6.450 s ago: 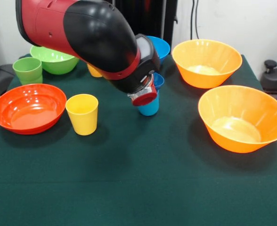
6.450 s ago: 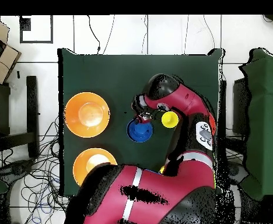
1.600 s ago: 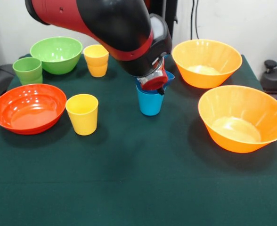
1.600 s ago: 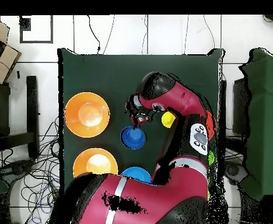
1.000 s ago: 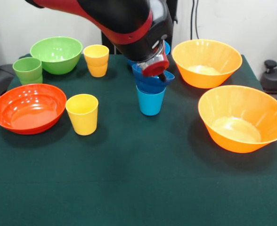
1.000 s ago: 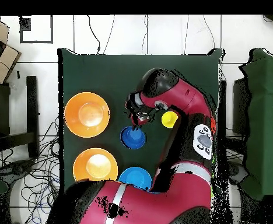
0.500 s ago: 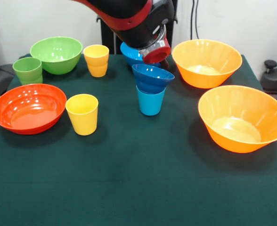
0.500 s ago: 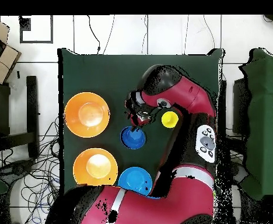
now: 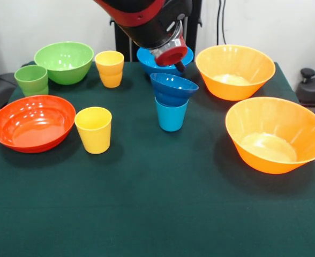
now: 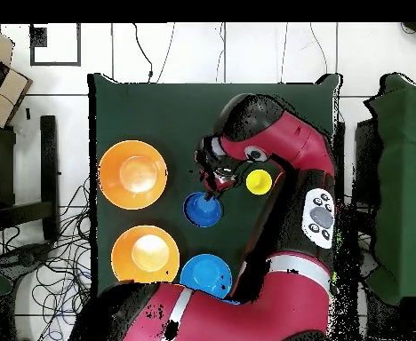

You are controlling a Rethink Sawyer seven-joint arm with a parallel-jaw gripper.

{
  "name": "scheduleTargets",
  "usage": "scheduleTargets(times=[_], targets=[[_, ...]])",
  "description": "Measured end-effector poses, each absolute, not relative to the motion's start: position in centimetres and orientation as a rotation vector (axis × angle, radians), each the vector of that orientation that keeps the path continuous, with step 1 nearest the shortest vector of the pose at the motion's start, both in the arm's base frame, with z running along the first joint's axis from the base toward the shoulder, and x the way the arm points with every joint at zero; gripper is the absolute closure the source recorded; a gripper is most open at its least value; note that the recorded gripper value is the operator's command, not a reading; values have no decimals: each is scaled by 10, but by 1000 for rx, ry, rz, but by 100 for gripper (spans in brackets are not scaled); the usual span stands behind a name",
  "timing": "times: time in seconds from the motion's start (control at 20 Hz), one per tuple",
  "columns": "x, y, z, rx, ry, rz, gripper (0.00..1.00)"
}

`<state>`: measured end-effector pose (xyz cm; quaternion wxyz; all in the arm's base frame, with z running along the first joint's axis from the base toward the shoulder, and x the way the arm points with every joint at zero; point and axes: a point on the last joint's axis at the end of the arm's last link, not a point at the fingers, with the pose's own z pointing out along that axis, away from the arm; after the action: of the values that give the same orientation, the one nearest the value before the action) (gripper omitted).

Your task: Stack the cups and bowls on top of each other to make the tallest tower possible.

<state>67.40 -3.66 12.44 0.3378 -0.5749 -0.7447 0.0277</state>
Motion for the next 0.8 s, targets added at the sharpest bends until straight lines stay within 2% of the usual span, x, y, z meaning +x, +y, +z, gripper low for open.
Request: scheduleTargets(times=[0.8], targets=[[684,-58,138,-1530,-1951,85,0]])
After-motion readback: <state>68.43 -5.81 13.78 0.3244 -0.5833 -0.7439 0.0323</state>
